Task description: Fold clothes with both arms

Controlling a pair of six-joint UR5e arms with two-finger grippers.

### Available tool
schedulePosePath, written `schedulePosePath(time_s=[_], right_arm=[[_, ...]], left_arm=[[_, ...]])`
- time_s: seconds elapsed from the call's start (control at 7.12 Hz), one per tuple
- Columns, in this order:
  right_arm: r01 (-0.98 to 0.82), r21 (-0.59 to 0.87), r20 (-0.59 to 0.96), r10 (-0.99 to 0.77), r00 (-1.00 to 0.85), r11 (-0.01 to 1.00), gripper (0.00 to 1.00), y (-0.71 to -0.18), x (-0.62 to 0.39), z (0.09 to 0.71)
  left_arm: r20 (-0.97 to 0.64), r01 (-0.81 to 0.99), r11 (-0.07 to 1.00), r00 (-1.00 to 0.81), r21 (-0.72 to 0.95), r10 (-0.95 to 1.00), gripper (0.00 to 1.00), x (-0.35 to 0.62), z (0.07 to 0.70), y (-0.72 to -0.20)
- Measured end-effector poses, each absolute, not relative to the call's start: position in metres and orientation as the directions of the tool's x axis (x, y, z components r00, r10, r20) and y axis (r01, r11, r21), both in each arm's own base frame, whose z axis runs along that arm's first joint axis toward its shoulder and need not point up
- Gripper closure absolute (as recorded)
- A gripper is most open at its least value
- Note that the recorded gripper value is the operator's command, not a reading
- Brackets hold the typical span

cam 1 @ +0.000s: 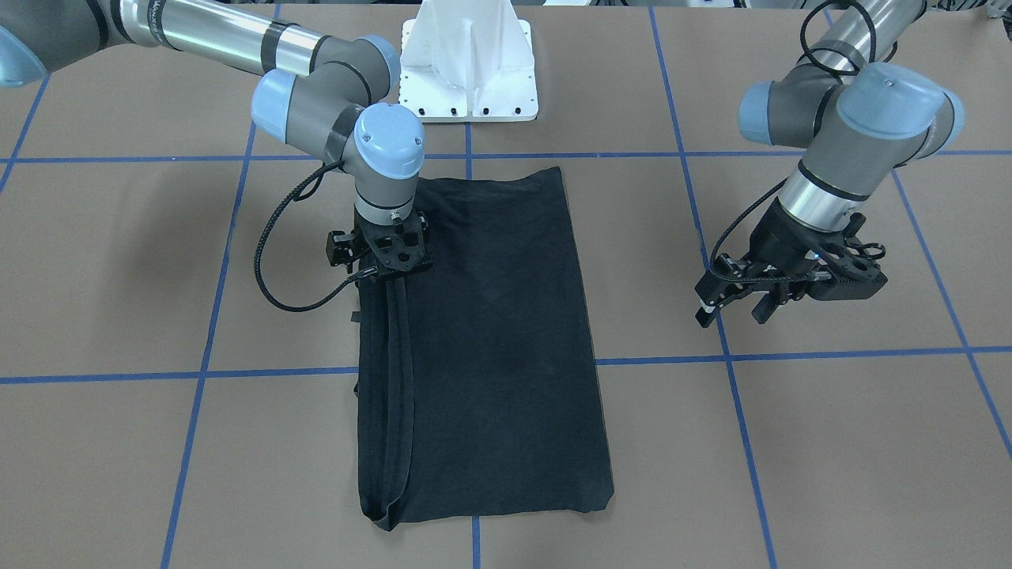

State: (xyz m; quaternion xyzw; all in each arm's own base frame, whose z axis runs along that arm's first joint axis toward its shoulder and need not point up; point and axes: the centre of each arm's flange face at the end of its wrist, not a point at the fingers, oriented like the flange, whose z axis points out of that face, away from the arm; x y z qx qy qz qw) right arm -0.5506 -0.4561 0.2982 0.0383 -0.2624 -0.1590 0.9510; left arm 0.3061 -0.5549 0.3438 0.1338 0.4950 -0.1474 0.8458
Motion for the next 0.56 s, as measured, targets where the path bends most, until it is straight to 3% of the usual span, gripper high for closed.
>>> schedulePosePath(time_s=[0.56], right_arm=[[0.295,0.126,0.482,-0.319,0.817,0.947,0.00,-0.487,-0.502,0.340]], left_arm=[[-0.879,0.383,0.920,0.464,0.083,-0.114,0.00,0.307,0.333,-0.557]])
